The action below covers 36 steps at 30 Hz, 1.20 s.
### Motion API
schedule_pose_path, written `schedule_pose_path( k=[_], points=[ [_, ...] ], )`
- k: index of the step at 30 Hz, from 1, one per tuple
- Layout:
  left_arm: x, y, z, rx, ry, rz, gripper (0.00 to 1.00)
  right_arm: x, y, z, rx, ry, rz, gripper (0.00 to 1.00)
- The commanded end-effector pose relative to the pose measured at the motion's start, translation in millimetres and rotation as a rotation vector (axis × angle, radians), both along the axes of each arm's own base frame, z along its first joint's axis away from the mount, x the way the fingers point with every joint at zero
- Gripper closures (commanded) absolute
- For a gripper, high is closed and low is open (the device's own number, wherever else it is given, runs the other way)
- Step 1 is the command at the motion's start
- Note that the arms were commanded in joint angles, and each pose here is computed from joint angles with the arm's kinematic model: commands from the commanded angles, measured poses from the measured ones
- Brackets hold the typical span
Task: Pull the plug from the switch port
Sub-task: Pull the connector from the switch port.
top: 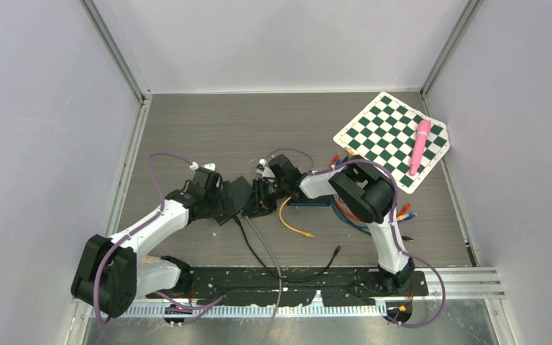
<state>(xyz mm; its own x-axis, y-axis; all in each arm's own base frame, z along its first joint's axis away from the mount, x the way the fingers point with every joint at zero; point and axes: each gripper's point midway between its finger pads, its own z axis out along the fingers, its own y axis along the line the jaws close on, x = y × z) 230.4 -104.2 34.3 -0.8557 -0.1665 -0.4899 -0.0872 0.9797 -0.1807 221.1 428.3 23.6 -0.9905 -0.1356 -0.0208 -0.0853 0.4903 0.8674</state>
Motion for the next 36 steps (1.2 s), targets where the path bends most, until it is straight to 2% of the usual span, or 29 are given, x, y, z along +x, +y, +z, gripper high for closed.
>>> schedule_pose_path(
  k=[1,10,13,15,20,24,31,36],
  points=[
    [9,-25,14,-0.026,-0.061,-0.158,0.24,3,-15,-30,-0.113,0.022,-0.039,0.63],
    [3,-30,3,-0.016,-0.002,-0.22,0.28,17,-20,-30,-0.121,0.0,-0.088,0.53],
    [1,-30,-1,-0.013,0.019,-0.211,0.28,21,-21,-34,-0.135,-0.005,-0.104,0.53],
    [2,-31,-2,-0.012,0.02,-0.215,0.29,22,-20,-35,-0.135,-0.003,-0.111,0.55],
    [1,-39,3,-0.047,0.013,-0.251,0.3,21,-21,-40,-0.136,0.012,-0.113,0.79],
    [2,-43,22,-0.031,-0.03,-0.305,0.25,20,-22,-40,-0.142,-0.001,-0.095,0.94],
    [19,-39,70,0.078,-0.151,-0.379,0.2,13,-28,-40,-0.156,-0.028,-0.044,0.95],
    [28,-24,65,0.242,-0.099,-0.475,0.23,12,-29,-40,-0.145,-0.029,-0.039,0.95]
  ],
)
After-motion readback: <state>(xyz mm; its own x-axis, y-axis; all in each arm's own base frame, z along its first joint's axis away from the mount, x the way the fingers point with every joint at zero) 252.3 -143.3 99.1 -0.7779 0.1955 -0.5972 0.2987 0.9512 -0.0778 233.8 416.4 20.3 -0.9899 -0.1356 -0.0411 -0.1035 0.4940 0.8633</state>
